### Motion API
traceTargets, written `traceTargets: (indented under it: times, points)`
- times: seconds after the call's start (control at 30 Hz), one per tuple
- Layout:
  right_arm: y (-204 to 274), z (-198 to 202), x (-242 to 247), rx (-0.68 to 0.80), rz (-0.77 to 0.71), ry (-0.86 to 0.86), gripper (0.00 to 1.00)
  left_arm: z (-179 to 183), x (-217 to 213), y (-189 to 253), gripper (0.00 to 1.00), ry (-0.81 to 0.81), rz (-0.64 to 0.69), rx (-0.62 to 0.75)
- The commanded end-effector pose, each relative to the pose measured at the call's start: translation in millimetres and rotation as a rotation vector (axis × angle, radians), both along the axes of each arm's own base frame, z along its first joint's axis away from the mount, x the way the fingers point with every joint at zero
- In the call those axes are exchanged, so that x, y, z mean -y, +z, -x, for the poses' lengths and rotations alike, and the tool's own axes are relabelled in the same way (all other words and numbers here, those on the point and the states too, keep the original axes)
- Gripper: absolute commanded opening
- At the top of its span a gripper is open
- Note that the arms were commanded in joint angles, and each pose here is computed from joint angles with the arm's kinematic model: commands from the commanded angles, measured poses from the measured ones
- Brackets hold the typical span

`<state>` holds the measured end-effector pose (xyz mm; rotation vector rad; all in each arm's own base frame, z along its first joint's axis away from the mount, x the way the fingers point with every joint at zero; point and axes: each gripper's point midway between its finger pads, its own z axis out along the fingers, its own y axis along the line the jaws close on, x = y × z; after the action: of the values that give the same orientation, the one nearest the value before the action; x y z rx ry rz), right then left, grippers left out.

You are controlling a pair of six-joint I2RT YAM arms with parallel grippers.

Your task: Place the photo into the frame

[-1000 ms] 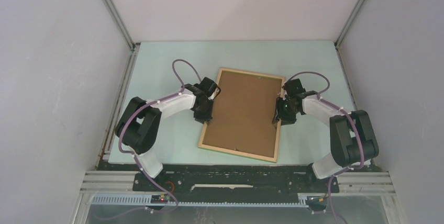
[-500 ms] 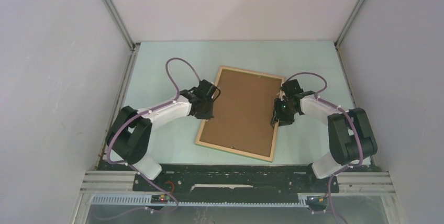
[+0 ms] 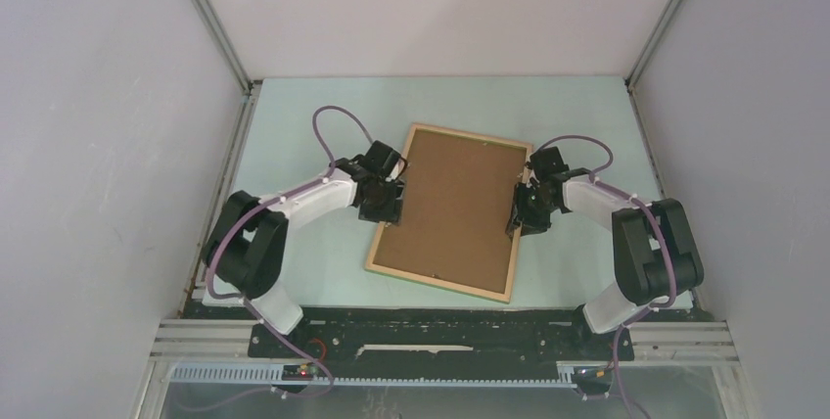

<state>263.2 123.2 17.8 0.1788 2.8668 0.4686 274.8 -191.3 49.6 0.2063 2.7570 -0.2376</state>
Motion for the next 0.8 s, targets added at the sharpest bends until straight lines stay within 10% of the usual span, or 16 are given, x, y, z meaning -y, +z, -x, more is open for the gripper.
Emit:
traceTargets:
  times: [0.0, 0.23, 0.77]
  points:
    - [6.1, -20.0, -4.0, 0.047, -0.013, 0.000, 0.46, -1.8, 6.3, 7.1, 0.60, -0.094, 0.013, -0.047]
    - [6.9, -21.7, 0.0, 0.049, -0.002, 0.005, 0.35, -10.5, -4.7, 1.6, 0.44, -0.112, -0.028, -0.067]
    - [6.0, -20.2, -4.8, 0.043, -0.017, 0.030, 0.32, -17.1, -8.9, -12.6, 0.42, -0.108, -0.087, -0.098]
